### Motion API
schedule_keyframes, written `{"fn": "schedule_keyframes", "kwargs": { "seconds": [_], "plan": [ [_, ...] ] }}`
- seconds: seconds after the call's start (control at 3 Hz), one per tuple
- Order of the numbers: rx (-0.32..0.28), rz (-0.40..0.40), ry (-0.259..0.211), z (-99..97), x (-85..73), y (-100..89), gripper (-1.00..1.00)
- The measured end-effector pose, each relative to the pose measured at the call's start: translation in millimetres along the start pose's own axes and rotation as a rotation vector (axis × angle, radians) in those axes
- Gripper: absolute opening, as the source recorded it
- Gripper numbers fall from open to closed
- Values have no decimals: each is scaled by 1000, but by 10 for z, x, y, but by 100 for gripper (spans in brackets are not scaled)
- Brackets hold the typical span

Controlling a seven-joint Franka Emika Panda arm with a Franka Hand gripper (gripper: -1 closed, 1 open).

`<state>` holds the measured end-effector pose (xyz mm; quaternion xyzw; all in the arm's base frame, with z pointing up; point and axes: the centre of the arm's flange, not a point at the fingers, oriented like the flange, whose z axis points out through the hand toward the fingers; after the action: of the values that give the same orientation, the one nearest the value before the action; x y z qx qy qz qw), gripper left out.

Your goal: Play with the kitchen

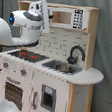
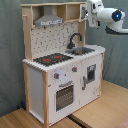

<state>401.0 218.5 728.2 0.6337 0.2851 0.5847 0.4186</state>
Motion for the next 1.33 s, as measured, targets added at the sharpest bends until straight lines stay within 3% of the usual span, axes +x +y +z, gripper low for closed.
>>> {"fn": "schedule_keyframes", "kwargs": {
  "seconds": [1.33],
  "plan": [
    [23, -16, 53, 482, 484, -199, -100]
  ]
}}
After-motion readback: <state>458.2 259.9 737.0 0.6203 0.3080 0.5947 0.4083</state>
